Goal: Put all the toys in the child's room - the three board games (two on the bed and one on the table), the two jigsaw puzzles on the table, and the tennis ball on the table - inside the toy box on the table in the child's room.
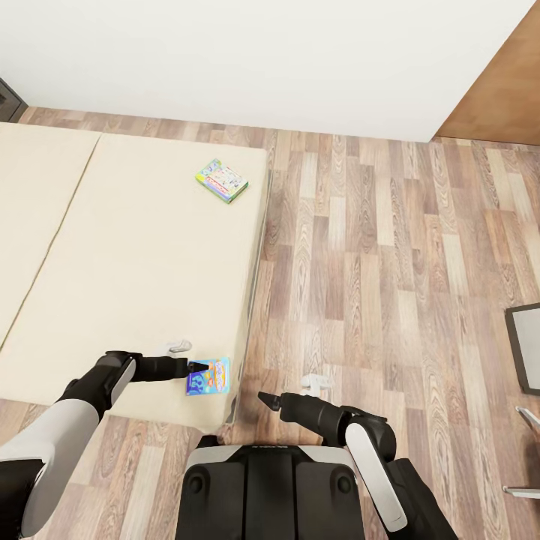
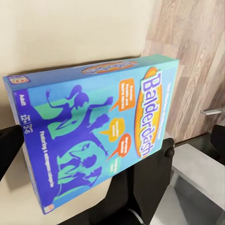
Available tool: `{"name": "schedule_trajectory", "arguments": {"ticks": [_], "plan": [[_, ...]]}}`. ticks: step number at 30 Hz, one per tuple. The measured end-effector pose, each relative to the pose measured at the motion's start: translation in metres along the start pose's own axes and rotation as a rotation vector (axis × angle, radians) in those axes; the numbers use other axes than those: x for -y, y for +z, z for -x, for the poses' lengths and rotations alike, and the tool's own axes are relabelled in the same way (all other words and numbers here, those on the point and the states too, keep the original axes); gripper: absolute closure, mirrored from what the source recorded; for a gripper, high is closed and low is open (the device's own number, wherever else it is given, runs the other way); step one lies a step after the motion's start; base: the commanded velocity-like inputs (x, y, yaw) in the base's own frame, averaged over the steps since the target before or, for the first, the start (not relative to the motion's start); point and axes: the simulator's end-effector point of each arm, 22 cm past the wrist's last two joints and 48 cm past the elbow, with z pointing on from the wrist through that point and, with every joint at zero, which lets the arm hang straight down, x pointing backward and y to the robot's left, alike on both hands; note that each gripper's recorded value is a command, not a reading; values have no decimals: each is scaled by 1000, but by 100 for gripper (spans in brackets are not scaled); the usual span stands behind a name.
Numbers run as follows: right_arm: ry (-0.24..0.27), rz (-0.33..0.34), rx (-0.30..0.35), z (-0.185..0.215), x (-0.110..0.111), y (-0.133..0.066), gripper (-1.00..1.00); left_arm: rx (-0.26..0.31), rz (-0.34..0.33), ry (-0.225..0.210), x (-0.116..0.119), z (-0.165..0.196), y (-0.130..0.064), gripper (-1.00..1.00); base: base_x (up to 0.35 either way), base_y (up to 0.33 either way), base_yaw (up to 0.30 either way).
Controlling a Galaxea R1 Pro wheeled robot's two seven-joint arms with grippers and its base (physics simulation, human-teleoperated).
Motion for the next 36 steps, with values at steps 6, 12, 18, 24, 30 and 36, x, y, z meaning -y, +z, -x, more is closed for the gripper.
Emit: {"name": "schedule_trajectory", "arguments": {"ticks": [6, 12, 18, 24, 30, 36], "plan": [[0, 0, 0, 0, 0, 0, -100, 0, -2, 0, 1, 0, 0, -100, 0, 0, 0], [0, 0, 0, 0, 0, 0, -100, 0, -8, 0, 2, 0, 0, -100, 0, 0, 0], [0, 0, 1, 0, 0, 0, -100, -1, -33, 0, 7, 0, 0, -100, 0, 0, 0], [0, 0, 1, 0, 0, 0, -100, -3, -48, 0, 11, -1, 0, -100, 0, 0, 0], [-1, 1, 1, 0, 0, 0, -100, -3, -54, 1, 12, -1, 0, -100, 0, 0, 0], [0, 1, 1, 0, 0, 0, -100, -5, -56, 3, 13, -1, 1, -100, 0, 0, 0]]}}
